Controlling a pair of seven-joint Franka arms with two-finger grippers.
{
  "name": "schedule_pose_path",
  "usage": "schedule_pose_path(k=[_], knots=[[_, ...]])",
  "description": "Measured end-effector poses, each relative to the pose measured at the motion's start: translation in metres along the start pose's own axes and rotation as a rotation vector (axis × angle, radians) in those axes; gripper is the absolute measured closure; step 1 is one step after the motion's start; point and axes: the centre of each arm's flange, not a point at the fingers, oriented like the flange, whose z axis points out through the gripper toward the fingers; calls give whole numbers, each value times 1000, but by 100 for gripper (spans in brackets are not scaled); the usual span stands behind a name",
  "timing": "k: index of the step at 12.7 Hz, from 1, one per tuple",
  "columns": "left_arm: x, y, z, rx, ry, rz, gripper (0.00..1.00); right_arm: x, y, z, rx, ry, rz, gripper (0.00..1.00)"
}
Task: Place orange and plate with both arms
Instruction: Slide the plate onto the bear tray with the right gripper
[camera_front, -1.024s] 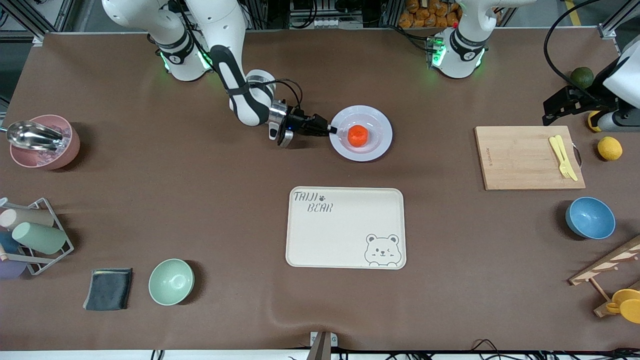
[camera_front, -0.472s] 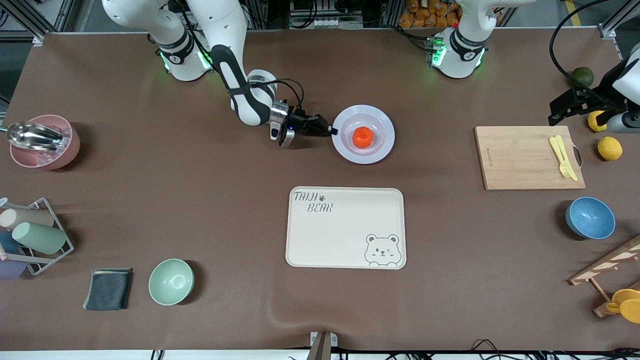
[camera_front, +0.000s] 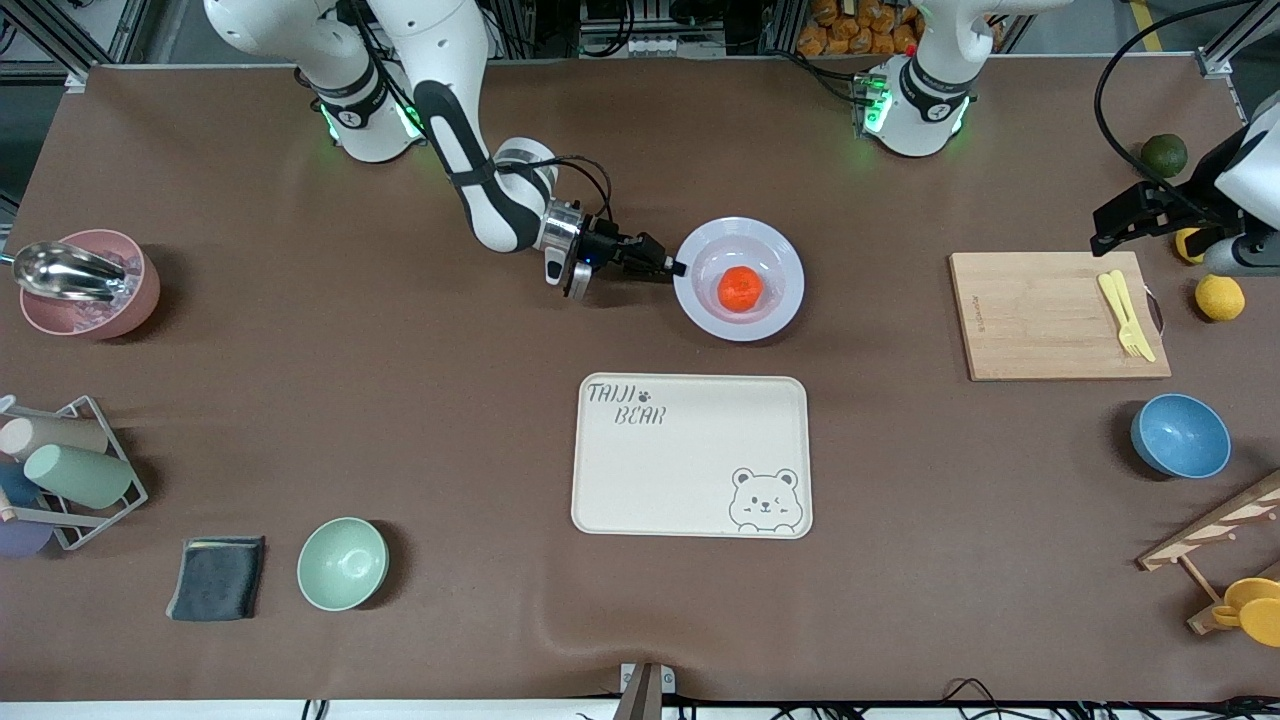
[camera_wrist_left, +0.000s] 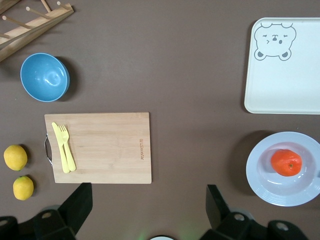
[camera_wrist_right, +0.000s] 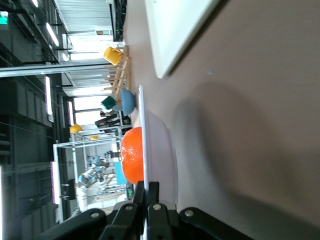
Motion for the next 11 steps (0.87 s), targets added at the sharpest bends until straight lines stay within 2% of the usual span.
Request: schedule_pose_path(k=[4,6,7,9,11], knots=[[0,0,0,0,-1,0,0,16,-29,2,55,44,45,96],[0,0,0,0,-1,1,0,49,-43,0,60,104,52,96],[0,0,0,0,0,1,0,68,-51,-2,39,147,50,96],[0,0,0,0,0,1,0,104,-70,-6,-42,237,52,96],[0,1,0,0,0,2,0,128,-81,-7,-90,285,45,96]])
